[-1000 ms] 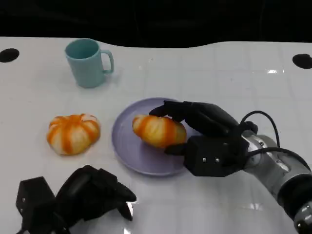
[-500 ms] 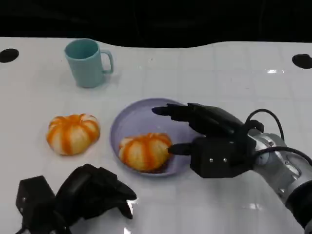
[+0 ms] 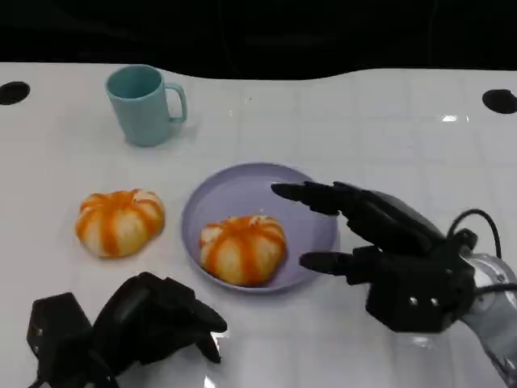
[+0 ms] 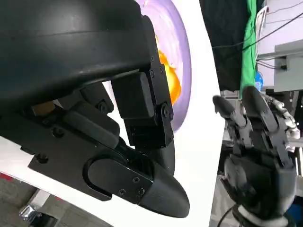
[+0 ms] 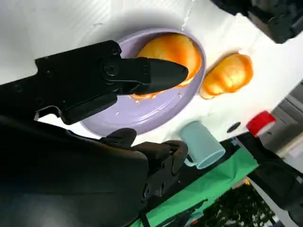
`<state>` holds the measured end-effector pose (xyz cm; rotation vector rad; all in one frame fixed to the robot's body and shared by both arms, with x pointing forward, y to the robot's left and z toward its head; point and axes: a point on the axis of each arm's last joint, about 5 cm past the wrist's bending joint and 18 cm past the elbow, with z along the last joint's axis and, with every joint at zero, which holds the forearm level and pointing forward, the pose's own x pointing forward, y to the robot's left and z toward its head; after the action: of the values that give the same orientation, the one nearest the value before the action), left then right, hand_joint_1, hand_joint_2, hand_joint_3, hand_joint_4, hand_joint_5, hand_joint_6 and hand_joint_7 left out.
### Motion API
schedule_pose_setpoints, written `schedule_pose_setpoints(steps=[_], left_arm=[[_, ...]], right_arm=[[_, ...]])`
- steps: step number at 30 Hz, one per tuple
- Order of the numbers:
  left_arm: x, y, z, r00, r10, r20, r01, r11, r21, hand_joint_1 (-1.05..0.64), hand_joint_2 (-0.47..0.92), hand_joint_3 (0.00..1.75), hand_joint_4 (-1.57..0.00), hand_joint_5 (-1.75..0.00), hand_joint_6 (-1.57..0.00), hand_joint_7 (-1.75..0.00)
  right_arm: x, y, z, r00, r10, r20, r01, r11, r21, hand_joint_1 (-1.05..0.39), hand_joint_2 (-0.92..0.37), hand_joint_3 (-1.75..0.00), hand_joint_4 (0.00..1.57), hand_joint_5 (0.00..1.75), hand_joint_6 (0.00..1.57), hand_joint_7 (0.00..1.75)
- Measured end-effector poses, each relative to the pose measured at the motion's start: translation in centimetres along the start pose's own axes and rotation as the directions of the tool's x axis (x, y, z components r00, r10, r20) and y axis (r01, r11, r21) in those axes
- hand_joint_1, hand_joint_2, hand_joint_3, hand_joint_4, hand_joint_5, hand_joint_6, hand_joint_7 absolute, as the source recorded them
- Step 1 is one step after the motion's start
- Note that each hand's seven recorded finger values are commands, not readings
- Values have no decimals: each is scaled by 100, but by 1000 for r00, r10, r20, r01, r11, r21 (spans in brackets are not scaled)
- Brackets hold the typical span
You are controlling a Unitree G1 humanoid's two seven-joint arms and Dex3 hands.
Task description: Grasp the bread from the table and place it into the plate.
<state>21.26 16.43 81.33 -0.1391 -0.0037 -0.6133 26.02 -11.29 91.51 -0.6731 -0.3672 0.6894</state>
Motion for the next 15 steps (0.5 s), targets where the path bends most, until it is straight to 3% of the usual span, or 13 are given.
schedule_pose_setpoints(steps=[5,6,8,9,12,15], left_arm=[[-1,0,0,1000,0,0,0,1000,0,-105,86,0,-127,-85,-156,-3],[-1,1,0,1000,0,0,0,1000,0,-105,86,0,-127,-85,-156,-3],[5,-3,1,1000,-3,1,3,1000,1,-105,86,0,-128,-85,-156,-3],[0,1,1,1000,-1,1,1,1000,1,-105,86,0,-128,-85,-156,-4],[-7,9,1,1000,0,-3,0,1000,6,-105,86,0,-128,-86,-157,-4],[-4,6,1,1000,-1,-5,1,1000,9,-105,87,1,-128,-86,-157,-4]], right_arm=[[-109,26,14,999,-37,14,37,999,36,-69,-92,-38,25,91,47,21],[-108,23,19,999,-38,17,38,999,35,-63,-92,-37,45,131,63,50],[-176,34,17,996,-81,38,78,993,86,-59,-92,-37,53,160,59,97],[-231,62,9,993,-109,51,102,987,122,-58,-92,-37,57,163,59,113],[-384,176,-43,988,-139,61,125,974,191,-56,-92,-34,62,168,61,132],[-492,224,-82,989,-133,65,117,972,206,-55,-92,-31,65,169,64,137]])
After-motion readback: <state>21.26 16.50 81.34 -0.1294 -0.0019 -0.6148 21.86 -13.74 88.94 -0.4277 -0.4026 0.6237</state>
